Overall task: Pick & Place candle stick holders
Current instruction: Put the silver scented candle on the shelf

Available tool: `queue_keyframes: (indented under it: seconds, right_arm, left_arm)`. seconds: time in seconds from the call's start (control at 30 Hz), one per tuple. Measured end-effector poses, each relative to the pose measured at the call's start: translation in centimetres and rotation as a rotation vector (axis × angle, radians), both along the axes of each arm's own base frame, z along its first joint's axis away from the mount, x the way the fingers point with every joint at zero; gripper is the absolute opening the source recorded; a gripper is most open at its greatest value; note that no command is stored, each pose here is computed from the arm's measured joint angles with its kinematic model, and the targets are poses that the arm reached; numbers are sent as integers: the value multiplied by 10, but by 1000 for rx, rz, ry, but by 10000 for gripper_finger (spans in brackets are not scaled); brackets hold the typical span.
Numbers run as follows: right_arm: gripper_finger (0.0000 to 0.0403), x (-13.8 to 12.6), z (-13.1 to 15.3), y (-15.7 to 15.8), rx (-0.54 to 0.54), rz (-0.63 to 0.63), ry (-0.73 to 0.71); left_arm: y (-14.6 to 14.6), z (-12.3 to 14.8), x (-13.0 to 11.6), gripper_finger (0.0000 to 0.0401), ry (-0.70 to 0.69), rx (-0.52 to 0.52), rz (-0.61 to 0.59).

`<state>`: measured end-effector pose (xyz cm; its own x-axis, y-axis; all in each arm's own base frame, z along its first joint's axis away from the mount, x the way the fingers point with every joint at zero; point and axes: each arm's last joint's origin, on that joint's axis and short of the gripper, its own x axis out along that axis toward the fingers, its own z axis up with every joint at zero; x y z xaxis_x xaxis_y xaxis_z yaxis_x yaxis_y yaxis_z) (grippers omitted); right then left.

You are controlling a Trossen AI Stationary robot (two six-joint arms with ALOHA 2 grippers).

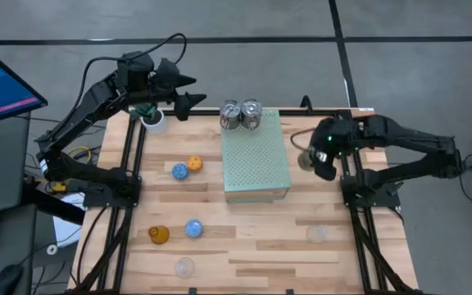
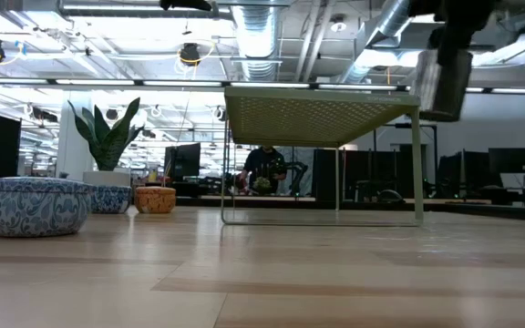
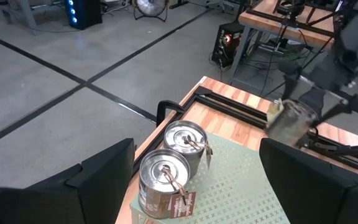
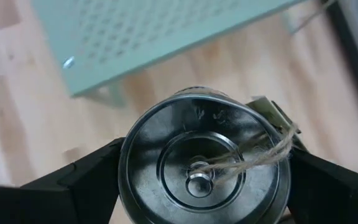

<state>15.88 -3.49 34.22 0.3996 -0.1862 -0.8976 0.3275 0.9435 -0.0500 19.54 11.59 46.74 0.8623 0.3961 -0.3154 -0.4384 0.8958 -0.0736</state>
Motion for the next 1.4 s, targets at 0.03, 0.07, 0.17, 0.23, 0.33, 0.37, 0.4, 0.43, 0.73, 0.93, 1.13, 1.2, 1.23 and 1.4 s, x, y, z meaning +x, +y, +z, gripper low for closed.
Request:
queue_keyframes:
  seconds: [0.03,0.07,0.17,0.23,0.33,0.37,0.4,0.43,0.73,0.93,1.13,1.2,1.23,1.4]
  right_arm:
    - [355,-1,4,-5,-27,-8,-8]
    - [356,-1,9,-9,-52,-17,-13]
    - [356,3,23,-25,-117,-48,-29]
    - [356,8,32,-34,-151,-49,-45]
    - [356,21,44,-51,-208,-30,-77]
    - [356,26,47,-56,-223,-24,-81]
    - [357,31,49,-62,-236,-20,-84]
    - [357,37,52,-68,-252,-15,-88]
    - [356,86,48,-116,-226,51,-67]
    - [357,106,31,-132,-168,79,-21]
    - [357,116,14,-138,-113,113,34]
    - [357,117,13,-139,-112,111,40]
    - [357,117,13,-140,-117,115,37]
    - [358,118,11,-141,-120,120,38]
  left_arm:
    - [0,0,0,346,0,0,0]
    - [0,0,0,346,-1,0,0]
    - [0,0,0,346,-4,0,1]
    - [0,0,0,346,-5,0,1]
    - [0,1,0,346,-7,1,1]
    - [0,1,0,346,-8,2,1]
    - [0,1,0,346,-8,2,1]
    - [0,1,0,346,-8,2,1]
    - [0,1,0,346,-8,2,1]
    - [0,1,0,346,-8,2,1]
    - [0,1,0,346,-8,2,1]
    - [0,1,0,346,-5,7,-1]
    - [0,1,0,346,-4,9,-2]
    - [0,1,0,346,-4,10,-2]
